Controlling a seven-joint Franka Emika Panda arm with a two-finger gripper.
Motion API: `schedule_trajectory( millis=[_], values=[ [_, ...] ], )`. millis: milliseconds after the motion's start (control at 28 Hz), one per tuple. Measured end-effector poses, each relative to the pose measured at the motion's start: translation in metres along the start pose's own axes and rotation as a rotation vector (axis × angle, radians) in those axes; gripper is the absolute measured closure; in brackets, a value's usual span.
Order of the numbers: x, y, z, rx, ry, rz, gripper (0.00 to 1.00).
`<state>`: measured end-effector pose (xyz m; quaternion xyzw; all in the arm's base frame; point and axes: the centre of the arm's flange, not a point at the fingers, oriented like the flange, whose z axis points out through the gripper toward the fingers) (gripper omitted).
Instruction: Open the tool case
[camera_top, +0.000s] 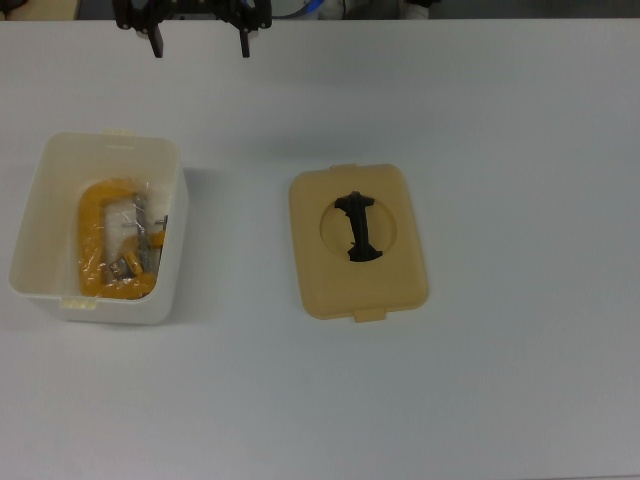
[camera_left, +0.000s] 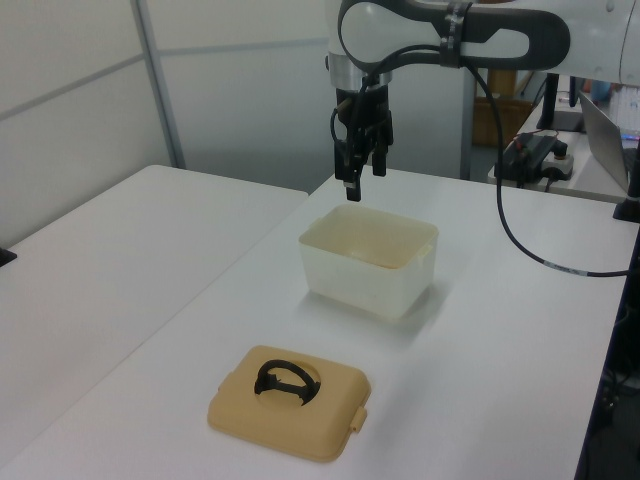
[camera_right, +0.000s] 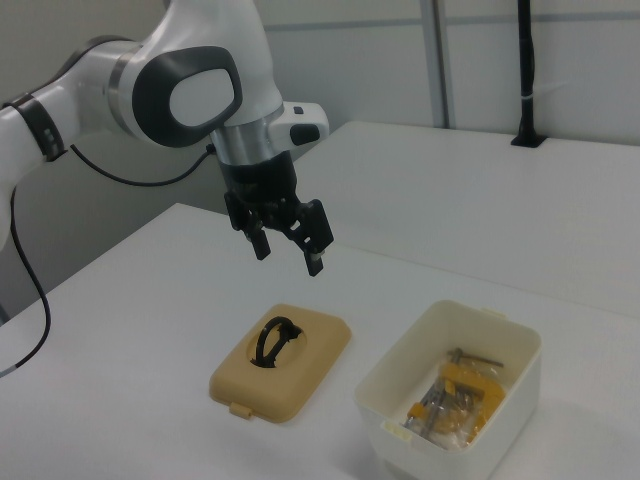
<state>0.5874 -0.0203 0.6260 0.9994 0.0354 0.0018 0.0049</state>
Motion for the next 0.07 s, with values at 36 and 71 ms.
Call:
schedule_trajectory(
  millis=[36, 71],
  values=[
    [0.0, 0.0, 0.0, 0.0, 0.0, 0.0, 0.0],
    [0.0, 0.0, 0.0, 0.0, 0.0, 0.0, 0.0]
  ],
)
